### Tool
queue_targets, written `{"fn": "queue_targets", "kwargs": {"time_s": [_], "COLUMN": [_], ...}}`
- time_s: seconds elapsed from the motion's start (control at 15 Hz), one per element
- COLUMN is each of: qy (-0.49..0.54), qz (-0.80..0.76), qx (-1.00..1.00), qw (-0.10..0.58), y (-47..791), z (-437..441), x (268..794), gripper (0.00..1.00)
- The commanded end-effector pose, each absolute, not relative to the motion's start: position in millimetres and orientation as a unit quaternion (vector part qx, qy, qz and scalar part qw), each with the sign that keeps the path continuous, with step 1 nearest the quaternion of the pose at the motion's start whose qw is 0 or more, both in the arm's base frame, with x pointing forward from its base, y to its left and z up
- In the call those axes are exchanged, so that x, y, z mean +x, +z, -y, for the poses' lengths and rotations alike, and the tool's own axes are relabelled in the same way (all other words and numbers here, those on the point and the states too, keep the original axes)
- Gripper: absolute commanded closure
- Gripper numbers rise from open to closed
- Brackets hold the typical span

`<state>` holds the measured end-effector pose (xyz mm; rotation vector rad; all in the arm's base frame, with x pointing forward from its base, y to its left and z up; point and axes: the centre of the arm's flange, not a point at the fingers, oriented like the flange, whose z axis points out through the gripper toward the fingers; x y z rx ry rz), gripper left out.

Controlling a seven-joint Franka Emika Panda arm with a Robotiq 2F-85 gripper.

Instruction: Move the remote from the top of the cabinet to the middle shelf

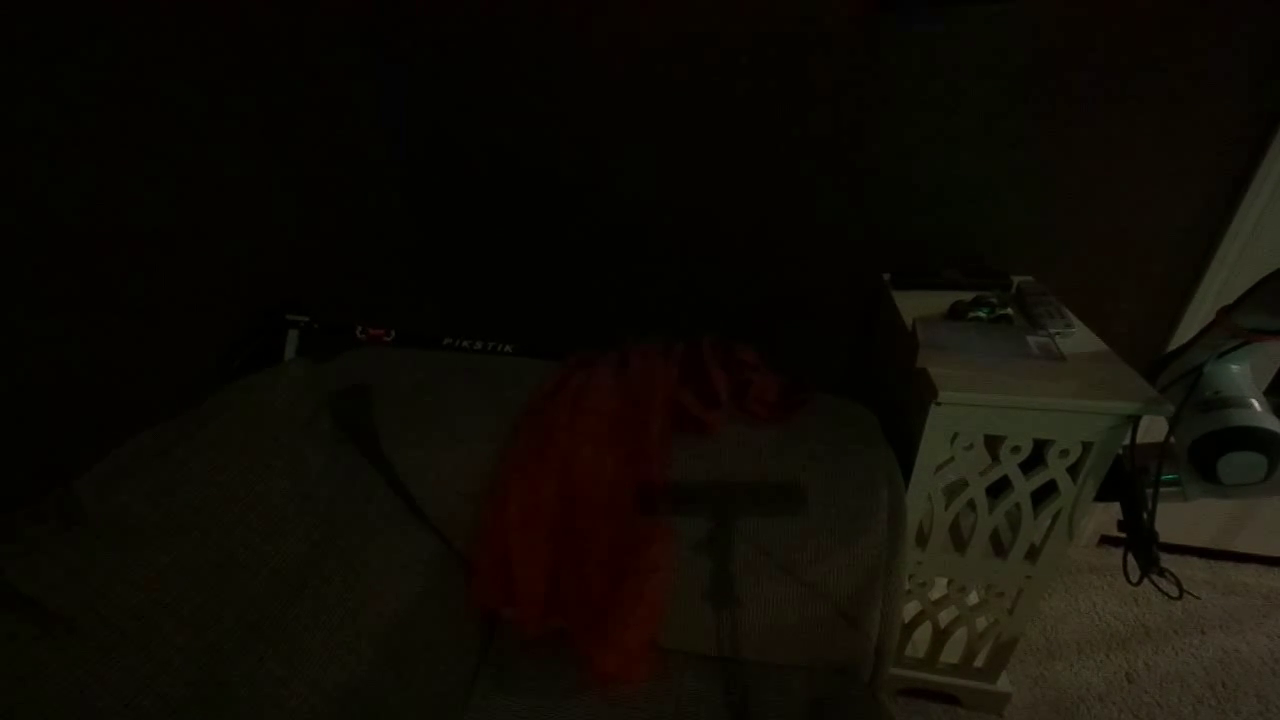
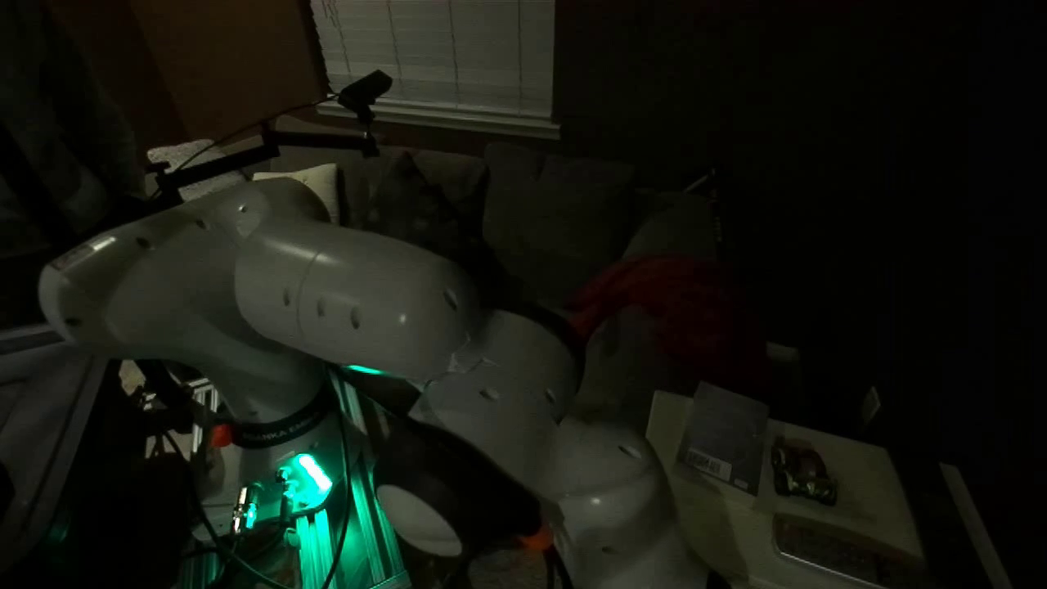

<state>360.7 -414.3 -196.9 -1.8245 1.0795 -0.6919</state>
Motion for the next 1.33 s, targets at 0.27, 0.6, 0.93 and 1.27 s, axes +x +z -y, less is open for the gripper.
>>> {"fn": "queue_targets", "kwargs": {"time_s": [0.27,0.6,0.93,1.27], "qy": [-0.287,-0.360,-0.406,-0.360], "qz": [-0.440,-0.507,-0.535,-0.500], "qx": [-0.733,-0.701,-0.699,-0.771], "qw": [0.431,0.350,0.247,0.164], "y": [-231,-207,-167,-95], "z": [427,496,576,622], "x": [372,370,333,275], "gripper": [0.00,0.00,0.00,0.00]}}
